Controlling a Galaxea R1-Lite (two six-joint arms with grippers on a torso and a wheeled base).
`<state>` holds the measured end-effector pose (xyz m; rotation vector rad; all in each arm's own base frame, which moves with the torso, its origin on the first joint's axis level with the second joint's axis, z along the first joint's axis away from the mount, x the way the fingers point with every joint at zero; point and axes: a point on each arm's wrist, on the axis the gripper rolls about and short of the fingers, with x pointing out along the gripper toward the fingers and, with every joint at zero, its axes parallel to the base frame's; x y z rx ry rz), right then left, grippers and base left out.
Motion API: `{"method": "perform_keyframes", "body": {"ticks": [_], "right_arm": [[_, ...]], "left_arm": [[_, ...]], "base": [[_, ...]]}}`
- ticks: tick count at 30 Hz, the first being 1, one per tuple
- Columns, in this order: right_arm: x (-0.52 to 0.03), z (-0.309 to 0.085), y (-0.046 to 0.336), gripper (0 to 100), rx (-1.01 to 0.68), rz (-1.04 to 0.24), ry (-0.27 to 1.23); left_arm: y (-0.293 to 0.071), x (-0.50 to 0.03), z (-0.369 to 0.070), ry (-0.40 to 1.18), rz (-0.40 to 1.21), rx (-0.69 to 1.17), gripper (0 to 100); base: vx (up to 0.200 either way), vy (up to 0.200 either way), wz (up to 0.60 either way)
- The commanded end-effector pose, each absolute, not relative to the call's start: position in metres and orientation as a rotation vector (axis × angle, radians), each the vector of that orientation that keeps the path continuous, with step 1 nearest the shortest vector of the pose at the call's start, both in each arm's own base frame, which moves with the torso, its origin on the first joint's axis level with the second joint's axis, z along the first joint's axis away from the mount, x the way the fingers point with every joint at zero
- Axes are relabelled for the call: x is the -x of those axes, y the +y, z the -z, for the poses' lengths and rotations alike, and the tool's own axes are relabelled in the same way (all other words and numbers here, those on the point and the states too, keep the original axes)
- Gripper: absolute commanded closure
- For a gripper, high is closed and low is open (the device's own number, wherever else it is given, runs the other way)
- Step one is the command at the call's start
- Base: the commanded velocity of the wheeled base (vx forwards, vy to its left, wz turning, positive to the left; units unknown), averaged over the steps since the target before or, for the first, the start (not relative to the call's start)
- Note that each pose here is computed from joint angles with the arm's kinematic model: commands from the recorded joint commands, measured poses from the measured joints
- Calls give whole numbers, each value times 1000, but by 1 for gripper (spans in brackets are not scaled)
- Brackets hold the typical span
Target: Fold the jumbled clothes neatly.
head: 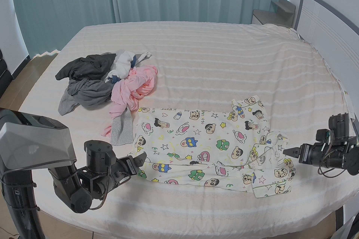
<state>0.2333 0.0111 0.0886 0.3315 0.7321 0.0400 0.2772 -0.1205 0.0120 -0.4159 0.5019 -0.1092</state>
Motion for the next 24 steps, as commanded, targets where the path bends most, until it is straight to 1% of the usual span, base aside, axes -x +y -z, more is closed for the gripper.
{"method": "perform_keyframes", "body": {"ticks": [1,2,3,4,6,8,12,16,19,24], "right_arm": [[-182,-131,10,0,-332,-87,490],[-179,-136,10,0,-332,-87,464],[-179,-136,10,0,-332,-87,464],[-173,-142,7,0,-332,-75,424],[-169,-145,5,0,-334,-53,403],[-165,-143,3,0,-338,-42,403],[-156,-135,3,0,-360,-43,428],[-158,-137,3,0,-366,-42,422],[-158,-136,2,0,-368,-33,425],[-158,-136,2,0,-369,-33,427]], "left_arm": [[-140,-289,-44,507,211,317,0],[-147,-293,-45,541,219,301,0],[-147,-293,-45,541,219,301,0],[-159,-298,-47,625,221,264,0],[-170,-301,-50,687,228,236,0],[-175,-305,-54,703,228,234,0],[-188,-322,-70,679,231,285,0],[-195,-324,-62,743,216,289,0],[-203,-325,-48,793,199,320,0],[-211,-321,-30,842,190,320,0]], "base": [[0,0,0],[0,0,0],[0,0,0],[0,0,0],[0,0,0],[0,0,0],[0,0,0],[0,0,0],[0,0,0],[0,0,0]]}}
